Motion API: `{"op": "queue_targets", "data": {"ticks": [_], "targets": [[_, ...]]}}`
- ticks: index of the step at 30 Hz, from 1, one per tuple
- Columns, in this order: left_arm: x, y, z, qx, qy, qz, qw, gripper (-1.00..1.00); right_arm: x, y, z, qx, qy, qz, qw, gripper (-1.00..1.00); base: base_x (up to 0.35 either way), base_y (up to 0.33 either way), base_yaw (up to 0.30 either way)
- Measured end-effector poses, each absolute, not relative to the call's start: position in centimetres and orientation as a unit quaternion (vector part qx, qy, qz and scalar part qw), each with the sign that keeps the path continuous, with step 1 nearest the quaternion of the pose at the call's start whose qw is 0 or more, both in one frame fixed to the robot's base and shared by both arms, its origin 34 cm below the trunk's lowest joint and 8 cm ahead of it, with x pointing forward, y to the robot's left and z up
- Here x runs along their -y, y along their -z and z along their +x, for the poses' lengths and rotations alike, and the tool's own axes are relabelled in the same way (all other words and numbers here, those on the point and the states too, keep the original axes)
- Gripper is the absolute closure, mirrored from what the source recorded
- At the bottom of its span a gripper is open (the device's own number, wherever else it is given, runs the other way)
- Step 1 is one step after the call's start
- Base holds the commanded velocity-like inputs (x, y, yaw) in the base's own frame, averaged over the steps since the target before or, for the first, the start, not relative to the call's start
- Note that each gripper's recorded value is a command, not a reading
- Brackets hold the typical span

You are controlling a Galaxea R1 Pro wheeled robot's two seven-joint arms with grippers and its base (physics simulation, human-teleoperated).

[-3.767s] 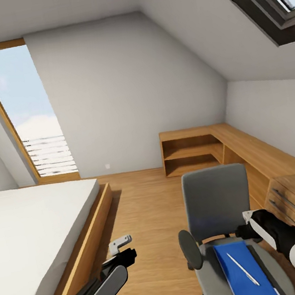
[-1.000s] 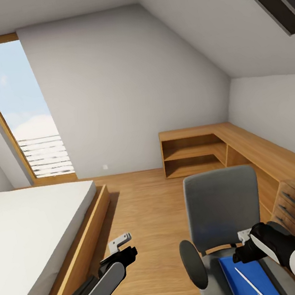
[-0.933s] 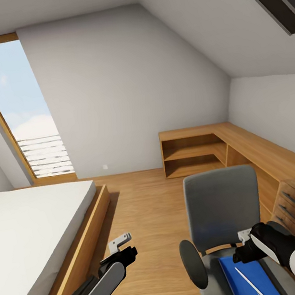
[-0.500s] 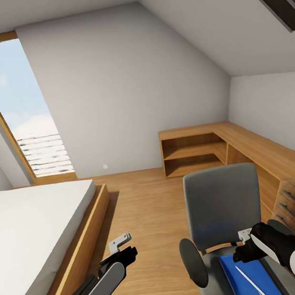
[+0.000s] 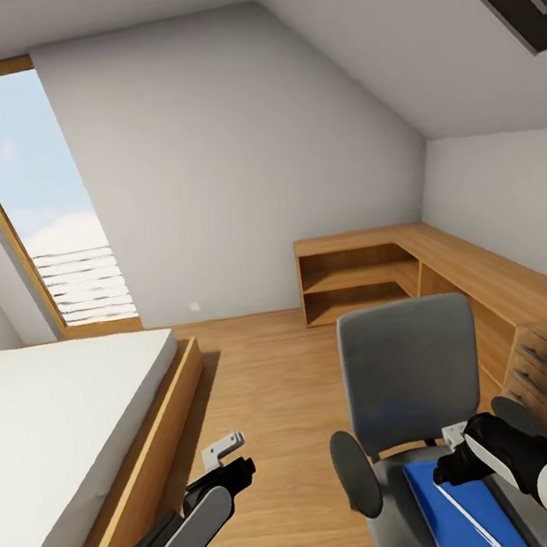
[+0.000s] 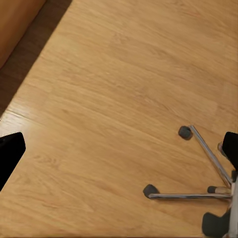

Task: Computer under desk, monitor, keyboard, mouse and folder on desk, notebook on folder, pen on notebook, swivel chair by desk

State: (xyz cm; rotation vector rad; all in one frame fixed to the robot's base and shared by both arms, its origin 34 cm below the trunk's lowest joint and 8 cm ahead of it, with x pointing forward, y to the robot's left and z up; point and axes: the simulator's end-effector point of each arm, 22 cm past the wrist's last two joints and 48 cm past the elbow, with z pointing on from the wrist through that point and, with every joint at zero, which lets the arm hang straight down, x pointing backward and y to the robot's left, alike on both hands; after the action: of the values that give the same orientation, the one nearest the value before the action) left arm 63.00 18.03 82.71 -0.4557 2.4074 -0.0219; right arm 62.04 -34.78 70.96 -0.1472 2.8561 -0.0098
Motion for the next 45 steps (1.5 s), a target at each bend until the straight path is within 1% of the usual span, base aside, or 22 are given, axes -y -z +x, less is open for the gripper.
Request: {"op": "queue_targets", "data": {"ticks": [27,35,39,45], "targets": [[-17.7,-78.4,62.8,-0.927,0.016,-0.180,0.329,-1.00,35.1,-67.0,62.3,-0.988,0.012,-0.053,0.143,-1.00,-0.010,0.000,0.000],[-17.7,-77.2,62.8,-0.927,0.016,-0.180,0.329,-1.00,36.2,-65.8,62.7,-0.984,0.044,-0.087,0.151,-1.00,-0.007,0.000,0.000],[-17.7,-76.6,62.8,-0.927,0.016,-0.180,0.329,-1.00,36.5,-65.5,63.2,-0.980,0.054,-0.099,0.163,-1.00,-0.204,0.000,0.000],[-17.8,-76.0,62.8,-0.926,0.016,-0.181,0.330,-1.00,36.7,-64.9,63.4,-0.978,0.059,-0.106,0.169,-1.00,-0.050,0.000,0.000]]}}
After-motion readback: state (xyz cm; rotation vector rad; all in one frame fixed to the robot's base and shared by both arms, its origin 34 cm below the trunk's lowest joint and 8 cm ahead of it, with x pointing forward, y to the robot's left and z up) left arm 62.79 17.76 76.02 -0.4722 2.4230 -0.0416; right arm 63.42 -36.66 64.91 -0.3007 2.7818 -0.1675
